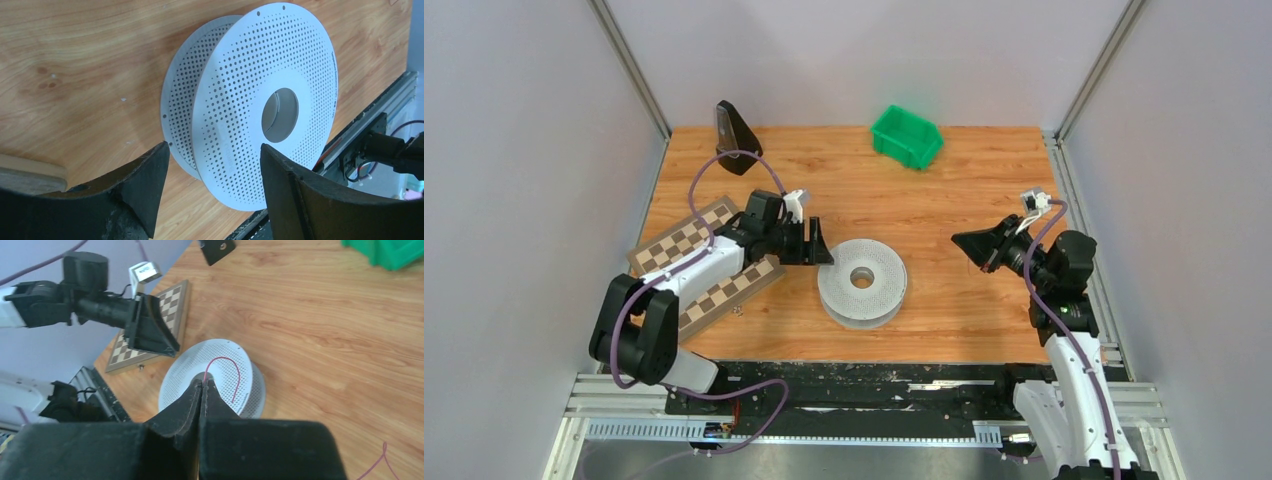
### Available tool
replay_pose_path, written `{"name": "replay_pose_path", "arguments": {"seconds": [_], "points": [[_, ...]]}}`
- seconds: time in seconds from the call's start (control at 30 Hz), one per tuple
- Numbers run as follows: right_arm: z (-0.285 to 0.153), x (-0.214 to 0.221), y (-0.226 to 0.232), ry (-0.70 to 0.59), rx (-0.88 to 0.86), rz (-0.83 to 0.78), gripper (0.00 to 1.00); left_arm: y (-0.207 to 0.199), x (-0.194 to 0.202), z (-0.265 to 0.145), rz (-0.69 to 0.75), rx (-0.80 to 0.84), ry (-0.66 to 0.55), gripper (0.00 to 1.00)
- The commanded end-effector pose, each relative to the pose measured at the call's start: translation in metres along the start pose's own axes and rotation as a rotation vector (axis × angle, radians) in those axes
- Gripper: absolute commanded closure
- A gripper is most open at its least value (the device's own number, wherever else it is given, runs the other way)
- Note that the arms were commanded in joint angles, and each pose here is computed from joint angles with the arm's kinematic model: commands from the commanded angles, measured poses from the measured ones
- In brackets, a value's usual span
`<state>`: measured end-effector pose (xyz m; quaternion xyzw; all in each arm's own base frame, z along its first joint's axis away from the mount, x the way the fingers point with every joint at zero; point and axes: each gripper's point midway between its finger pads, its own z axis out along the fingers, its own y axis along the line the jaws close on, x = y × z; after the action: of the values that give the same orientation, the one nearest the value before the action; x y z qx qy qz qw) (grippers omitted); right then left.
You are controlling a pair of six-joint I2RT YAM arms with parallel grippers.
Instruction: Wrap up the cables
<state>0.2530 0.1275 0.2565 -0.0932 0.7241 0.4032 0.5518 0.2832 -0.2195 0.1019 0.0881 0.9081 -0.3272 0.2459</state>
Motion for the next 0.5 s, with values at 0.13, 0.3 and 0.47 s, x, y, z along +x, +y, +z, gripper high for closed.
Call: {"name": "replay_pose_path", "arguments": {"seconds": [0.13,0.3,0.47], "points": [[-0.008,-0.015,0.038,-0.022,-0.137,-0.018,1.0,-0.016,0.004,0.017,0.009,0.16,0.015,0.28],[-0.009,-0.016,0.037,-0.03,-0.125,-0.016,1.0,-0.019,0.006,0.02,-0.019,0.197,0.013,0.28],[-0.007,-0.016,0.027,-0.042,-0.072,0.011,1.0,-0.016,0.018,0.03,-0.081,0.236,0.011,0.31]]}}
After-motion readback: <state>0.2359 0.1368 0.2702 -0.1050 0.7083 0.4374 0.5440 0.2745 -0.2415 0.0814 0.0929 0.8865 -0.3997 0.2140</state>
